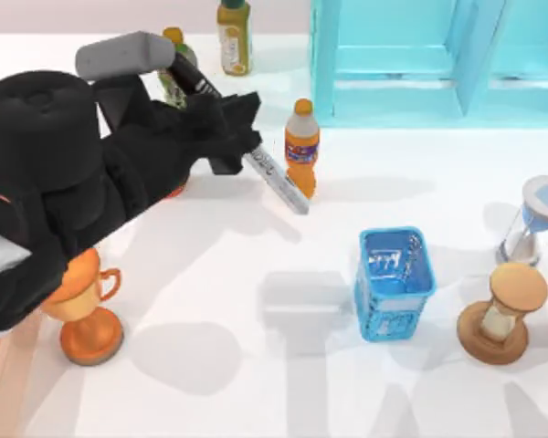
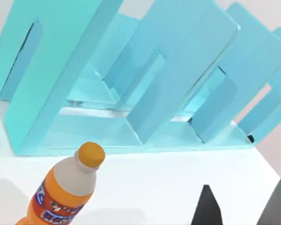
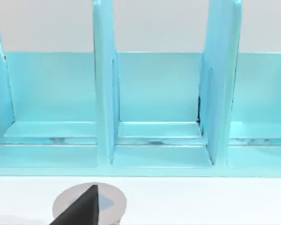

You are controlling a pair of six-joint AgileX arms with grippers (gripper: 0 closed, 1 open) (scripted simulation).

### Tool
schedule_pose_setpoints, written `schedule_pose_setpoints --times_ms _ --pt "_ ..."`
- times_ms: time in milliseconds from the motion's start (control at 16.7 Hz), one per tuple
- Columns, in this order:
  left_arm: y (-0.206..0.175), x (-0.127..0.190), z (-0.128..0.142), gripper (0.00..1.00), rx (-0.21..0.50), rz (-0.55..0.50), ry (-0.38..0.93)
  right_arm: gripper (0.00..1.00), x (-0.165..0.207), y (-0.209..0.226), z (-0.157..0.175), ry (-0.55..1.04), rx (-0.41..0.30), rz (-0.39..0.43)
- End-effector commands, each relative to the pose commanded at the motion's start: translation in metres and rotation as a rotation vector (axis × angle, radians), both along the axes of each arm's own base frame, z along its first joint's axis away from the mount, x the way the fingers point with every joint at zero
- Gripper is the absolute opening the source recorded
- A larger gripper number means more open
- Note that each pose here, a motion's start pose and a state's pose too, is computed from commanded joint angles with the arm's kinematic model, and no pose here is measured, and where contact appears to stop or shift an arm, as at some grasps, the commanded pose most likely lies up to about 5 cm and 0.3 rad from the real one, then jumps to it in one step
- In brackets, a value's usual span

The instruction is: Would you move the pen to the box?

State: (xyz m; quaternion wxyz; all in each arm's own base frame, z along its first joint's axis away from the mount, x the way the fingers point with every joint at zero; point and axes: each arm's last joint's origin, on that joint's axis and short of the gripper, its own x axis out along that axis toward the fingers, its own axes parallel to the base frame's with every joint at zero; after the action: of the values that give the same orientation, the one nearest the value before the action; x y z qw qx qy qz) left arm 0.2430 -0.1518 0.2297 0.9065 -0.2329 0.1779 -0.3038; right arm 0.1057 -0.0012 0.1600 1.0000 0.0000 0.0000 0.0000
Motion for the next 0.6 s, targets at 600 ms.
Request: schedule_pose_setpoints --times_ms 600 --pt "0.015 0.010 0.008 0.00 0.058 0.005 -0.002 1.00 0.000 0.000 0.000 0.000 0.000 0.000"
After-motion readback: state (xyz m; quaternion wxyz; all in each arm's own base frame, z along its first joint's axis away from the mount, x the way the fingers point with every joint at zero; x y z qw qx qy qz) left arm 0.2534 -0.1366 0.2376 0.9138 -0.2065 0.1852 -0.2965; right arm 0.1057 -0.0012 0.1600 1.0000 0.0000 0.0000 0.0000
